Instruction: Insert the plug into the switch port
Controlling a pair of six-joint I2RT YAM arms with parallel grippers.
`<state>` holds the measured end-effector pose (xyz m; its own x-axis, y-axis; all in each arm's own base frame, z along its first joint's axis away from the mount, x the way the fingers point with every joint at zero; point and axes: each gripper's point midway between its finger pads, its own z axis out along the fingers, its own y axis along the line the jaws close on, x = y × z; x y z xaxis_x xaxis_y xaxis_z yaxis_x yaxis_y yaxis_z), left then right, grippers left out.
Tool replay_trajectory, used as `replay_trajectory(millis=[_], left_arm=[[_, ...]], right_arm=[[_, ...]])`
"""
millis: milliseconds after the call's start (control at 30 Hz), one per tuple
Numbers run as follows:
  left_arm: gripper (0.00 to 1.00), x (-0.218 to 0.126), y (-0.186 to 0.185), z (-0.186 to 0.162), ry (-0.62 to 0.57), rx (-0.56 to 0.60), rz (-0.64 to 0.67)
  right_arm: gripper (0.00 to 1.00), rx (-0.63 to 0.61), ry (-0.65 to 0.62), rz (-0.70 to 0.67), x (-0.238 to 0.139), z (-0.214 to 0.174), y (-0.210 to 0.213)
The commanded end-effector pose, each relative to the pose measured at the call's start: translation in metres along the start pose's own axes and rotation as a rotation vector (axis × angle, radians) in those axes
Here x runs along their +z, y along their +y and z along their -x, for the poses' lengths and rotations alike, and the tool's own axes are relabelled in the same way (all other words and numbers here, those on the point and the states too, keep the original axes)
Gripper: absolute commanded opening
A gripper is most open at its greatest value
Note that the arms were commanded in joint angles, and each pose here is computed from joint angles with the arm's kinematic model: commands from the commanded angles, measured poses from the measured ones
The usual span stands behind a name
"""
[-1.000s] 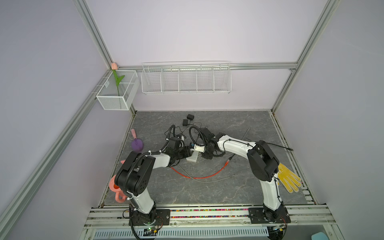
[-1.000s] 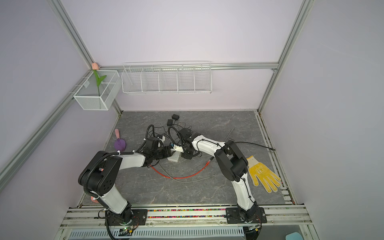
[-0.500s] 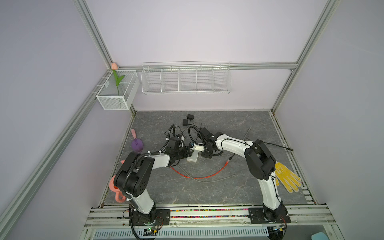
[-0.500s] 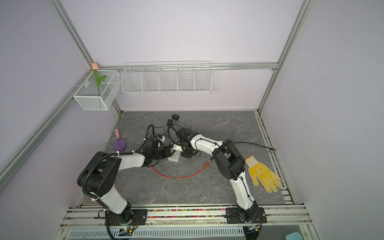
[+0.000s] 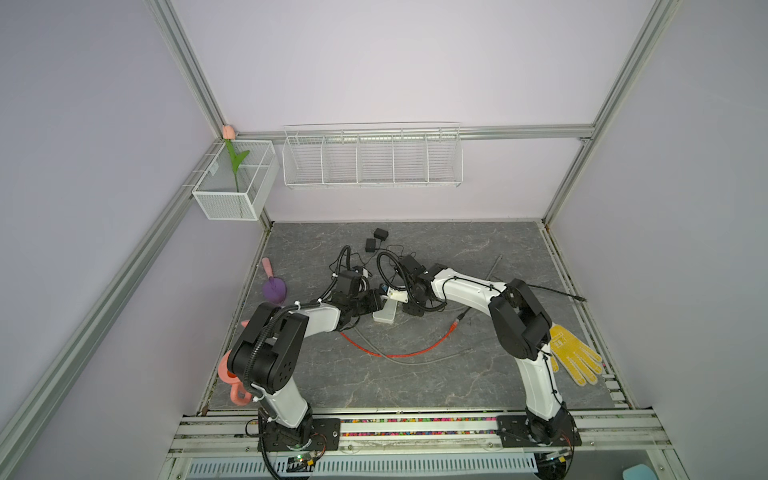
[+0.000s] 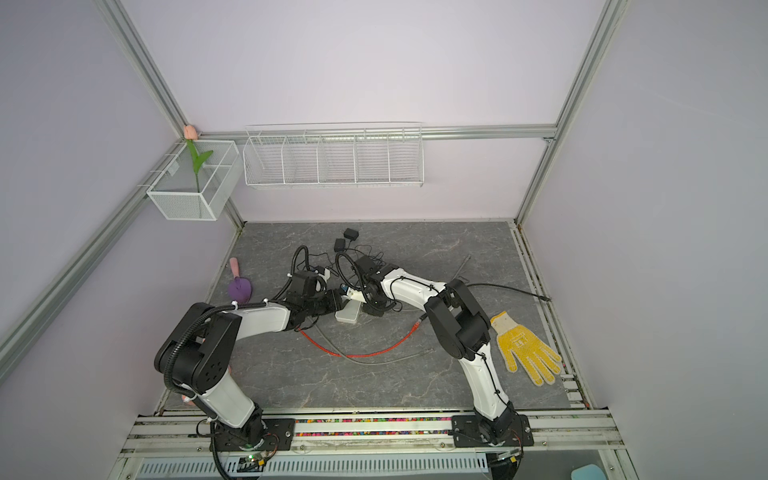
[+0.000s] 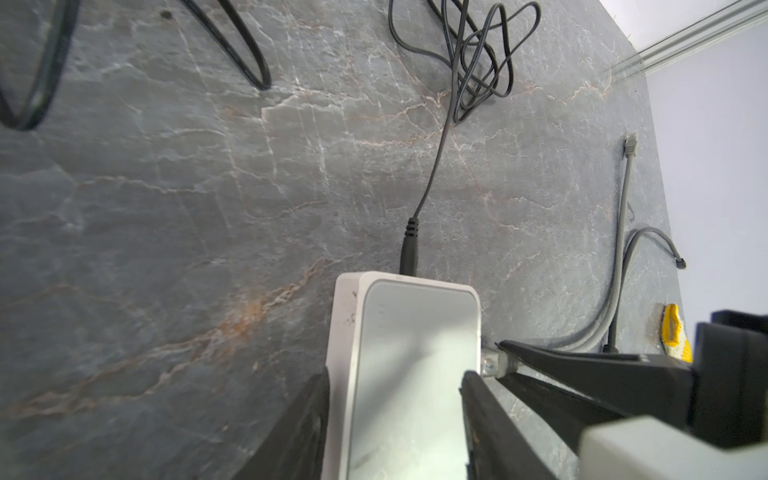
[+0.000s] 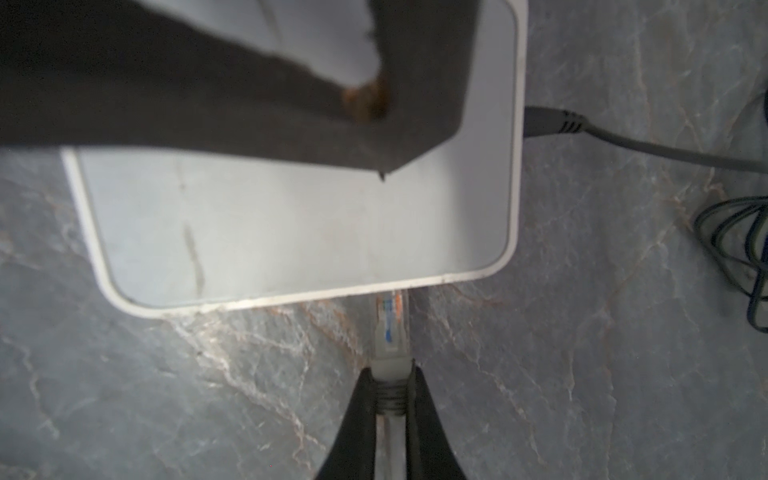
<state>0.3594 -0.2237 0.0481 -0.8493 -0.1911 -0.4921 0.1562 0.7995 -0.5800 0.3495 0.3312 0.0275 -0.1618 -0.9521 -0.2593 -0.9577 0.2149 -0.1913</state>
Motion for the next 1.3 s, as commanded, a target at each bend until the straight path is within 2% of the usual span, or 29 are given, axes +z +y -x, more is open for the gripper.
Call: replay_trajectory(millis=[0, 933, 1267], left_arm=[[0.51, 0.006, -0.005, 0.008, -0.011, 0.023, -0.015], [0.5, 0.012, 0.007, -0.001, 0.027, 0.048, 0.027], [0.49, 0.013, 0.009, -0.008, 0.053, 0.047, 0.04]], right_arm=[[0.07, -0.002, -0.026, 0.023, -0.001, 0.01, 0.003], [0.07, -0.018, -0.069, 0.064, -0.001, 0.03, 0.014], [0.07, -0.014, -0.123, 0.076, -0.011, 0.046, 0.016]])
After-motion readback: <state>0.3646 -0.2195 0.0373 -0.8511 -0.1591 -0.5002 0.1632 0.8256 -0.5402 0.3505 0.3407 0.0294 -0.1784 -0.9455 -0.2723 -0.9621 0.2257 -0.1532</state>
